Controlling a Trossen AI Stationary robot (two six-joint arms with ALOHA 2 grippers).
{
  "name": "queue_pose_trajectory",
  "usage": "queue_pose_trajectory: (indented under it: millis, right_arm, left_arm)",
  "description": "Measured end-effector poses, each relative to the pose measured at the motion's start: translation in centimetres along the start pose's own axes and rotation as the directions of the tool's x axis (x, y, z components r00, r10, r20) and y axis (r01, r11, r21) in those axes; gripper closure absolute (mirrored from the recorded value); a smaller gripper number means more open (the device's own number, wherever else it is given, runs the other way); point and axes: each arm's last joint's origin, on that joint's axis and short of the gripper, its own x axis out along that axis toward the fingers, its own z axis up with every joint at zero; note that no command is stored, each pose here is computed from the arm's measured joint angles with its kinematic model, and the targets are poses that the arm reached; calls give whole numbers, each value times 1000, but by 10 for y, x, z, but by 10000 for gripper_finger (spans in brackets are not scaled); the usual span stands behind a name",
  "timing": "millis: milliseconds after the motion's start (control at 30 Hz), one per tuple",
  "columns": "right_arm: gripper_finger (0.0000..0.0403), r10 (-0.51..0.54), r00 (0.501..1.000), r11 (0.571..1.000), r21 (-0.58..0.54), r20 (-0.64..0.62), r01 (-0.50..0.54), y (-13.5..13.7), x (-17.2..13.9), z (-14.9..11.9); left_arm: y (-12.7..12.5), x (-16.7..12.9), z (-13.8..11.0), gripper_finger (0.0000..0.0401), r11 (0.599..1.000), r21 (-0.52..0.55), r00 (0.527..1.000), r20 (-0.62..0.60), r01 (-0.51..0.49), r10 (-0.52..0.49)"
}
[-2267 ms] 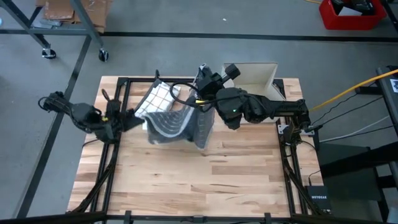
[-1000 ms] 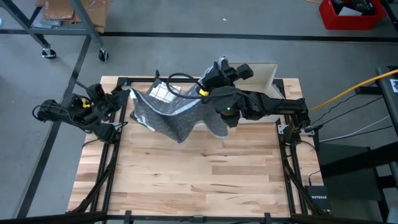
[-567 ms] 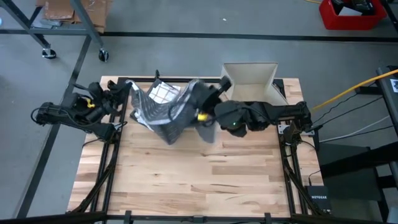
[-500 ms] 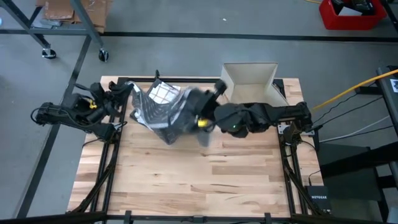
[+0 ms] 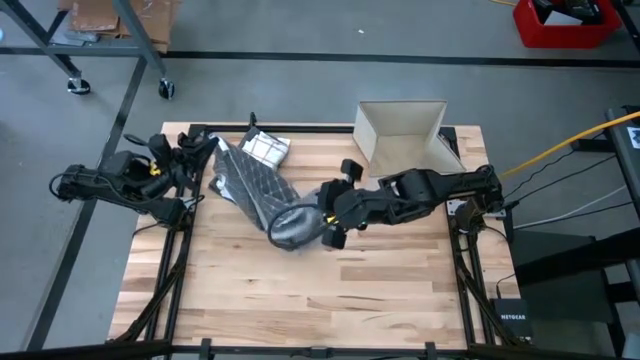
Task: Fold towel
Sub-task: Fold the gray white kitchen towel
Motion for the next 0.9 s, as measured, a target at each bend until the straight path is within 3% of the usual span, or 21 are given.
queue_pose_trajectory:
  millis: [133,233,433,600,900]
  right_arm:
    - [278,68,996,996,65,-60,-64,1,0,-5]
    - [278,80,996,993,89,-31,-77,2,0,-2]
    - [278,-30,990,983,182,139,5,4,20,16]
    - [278,-42,982,971,238,185,-3,0,61,25]
    - [278,38,994,998,44,99,-42,6,109,15]
  left_arm:
    - [1,0,-5,401,1000,8,999,-40,-7,7]
    - [1,0,-10,401,1000,-29,996,-84,3,-5]
    - [-5,7,-29,401,989,-128,969,-226,68,-96]
    - [-16,19,-47,401,970,-197,933,-301,140,-196]
    - [-29,25,-59,401,885,-354,830,-360,301,-426]
